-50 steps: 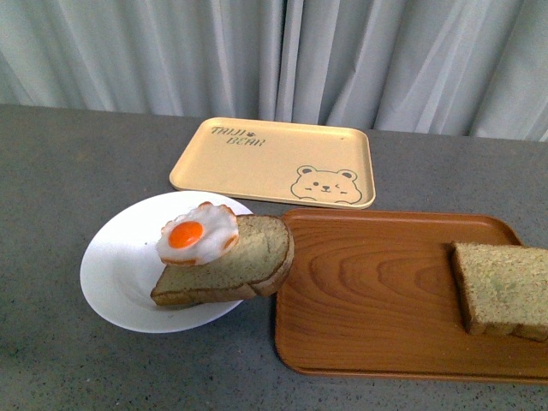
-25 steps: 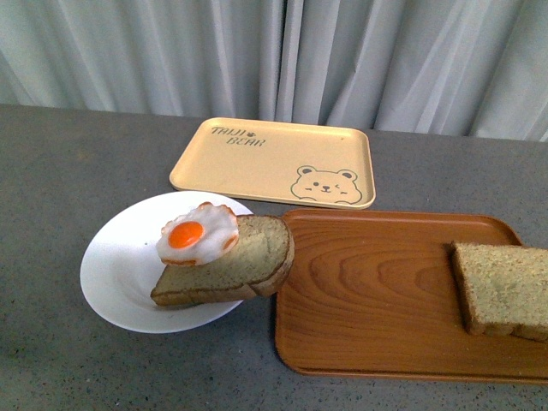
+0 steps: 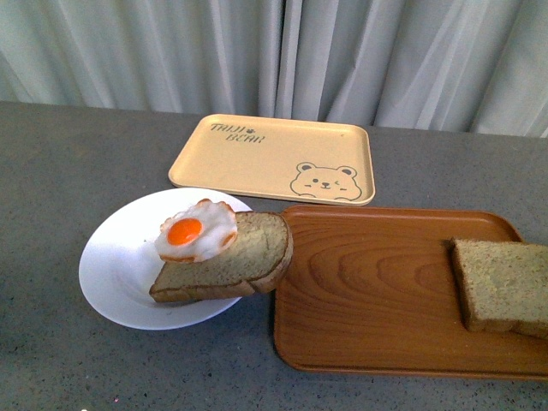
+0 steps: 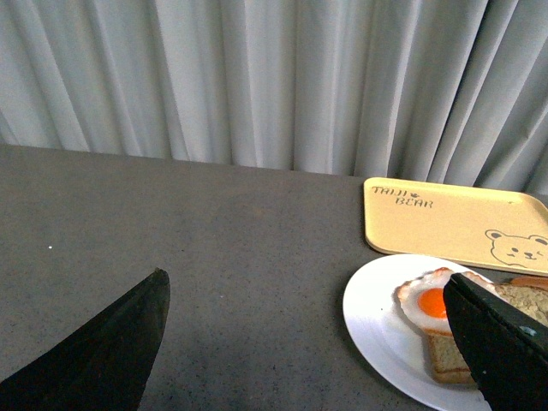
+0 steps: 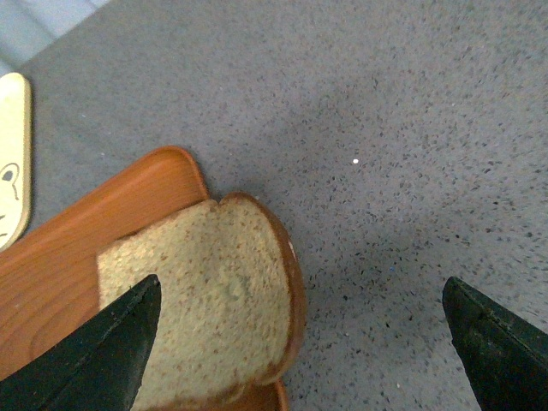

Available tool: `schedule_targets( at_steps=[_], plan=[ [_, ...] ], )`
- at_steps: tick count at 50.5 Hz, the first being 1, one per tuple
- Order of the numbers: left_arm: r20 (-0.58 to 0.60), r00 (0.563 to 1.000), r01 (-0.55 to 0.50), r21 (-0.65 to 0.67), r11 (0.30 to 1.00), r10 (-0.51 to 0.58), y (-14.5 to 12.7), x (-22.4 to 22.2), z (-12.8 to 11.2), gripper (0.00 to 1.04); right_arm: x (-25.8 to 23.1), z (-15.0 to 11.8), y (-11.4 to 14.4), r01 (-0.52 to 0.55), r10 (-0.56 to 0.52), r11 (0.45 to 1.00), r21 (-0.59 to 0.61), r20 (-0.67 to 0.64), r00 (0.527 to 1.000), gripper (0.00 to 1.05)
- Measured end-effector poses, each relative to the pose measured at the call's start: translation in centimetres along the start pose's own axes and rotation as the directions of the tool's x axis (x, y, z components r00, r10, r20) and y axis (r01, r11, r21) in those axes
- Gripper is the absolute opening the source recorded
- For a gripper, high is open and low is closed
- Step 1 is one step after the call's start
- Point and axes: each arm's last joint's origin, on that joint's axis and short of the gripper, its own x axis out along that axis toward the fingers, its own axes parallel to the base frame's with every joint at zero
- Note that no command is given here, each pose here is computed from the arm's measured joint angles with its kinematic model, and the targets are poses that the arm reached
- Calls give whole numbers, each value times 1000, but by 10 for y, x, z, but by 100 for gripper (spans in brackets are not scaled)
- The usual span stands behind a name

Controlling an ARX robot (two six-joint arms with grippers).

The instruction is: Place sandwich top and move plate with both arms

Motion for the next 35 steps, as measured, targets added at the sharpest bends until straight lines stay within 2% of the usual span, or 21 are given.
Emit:
schedule_targets(
  at_steps=[13,21,25,35],
  plan=[
    [0,1000,0,0,1000,0,0,0,0,96,52,-18,7,22,-18,999,30,-135,991,96],
    [0,1000,0,0,1000,0,0,0,0,96,64,-26,14,28,-20,998,47,-167,986,95],
    [0,1000,0,0,1000,0,0,0,0,96,65,-28,14,32,-23,998,50,-176,984,82],
    [0,1000,0,0,1000,0,0,0,0,96,63,-27,15,25,-11,997,76,-175,984,38]
  ],
)
